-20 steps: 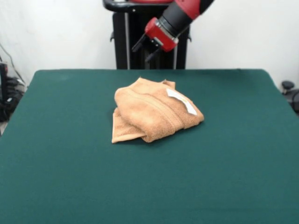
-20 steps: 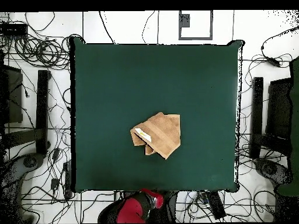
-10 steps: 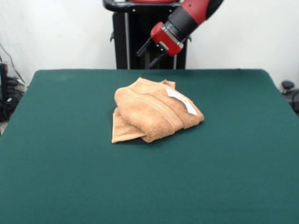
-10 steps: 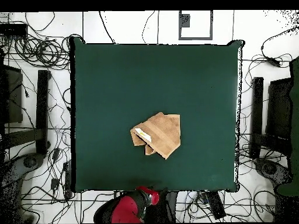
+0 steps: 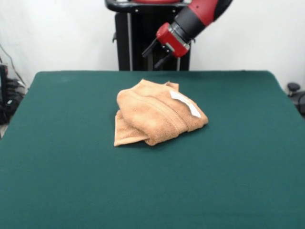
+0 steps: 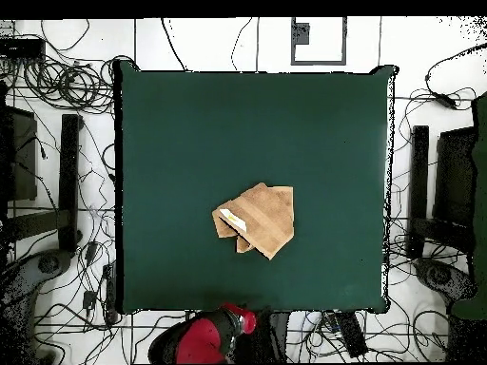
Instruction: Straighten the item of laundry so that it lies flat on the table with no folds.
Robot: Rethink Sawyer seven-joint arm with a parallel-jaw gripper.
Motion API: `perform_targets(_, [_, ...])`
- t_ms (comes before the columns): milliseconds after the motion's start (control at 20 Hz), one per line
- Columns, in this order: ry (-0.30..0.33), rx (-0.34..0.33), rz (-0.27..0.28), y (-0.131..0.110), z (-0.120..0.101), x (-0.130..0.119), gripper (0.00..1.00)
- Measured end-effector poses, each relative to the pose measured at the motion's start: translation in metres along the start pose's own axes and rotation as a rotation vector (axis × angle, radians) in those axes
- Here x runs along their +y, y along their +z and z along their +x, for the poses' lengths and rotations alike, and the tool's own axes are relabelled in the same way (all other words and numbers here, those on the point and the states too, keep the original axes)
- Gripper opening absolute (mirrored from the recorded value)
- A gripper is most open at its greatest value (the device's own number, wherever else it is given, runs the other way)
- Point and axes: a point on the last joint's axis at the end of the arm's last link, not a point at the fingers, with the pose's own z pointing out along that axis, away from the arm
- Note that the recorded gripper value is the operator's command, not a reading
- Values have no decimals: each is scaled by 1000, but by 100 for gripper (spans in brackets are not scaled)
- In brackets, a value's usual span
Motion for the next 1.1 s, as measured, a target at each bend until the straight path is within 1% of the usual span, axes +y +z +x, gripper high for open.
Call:
perform_targets(300, [12,0,-15,3,-11,2,100])
perform_targets(550, [24,-13,-26,3,-20,5,100])
perform_targets(800, [22,-51,-18,-3,-32,4,100])
perform_targets(950, [11,-94,-7,-11,-41,3,100])
perform_targets(1100, [6,-123,-2,-14,-47,4,100])
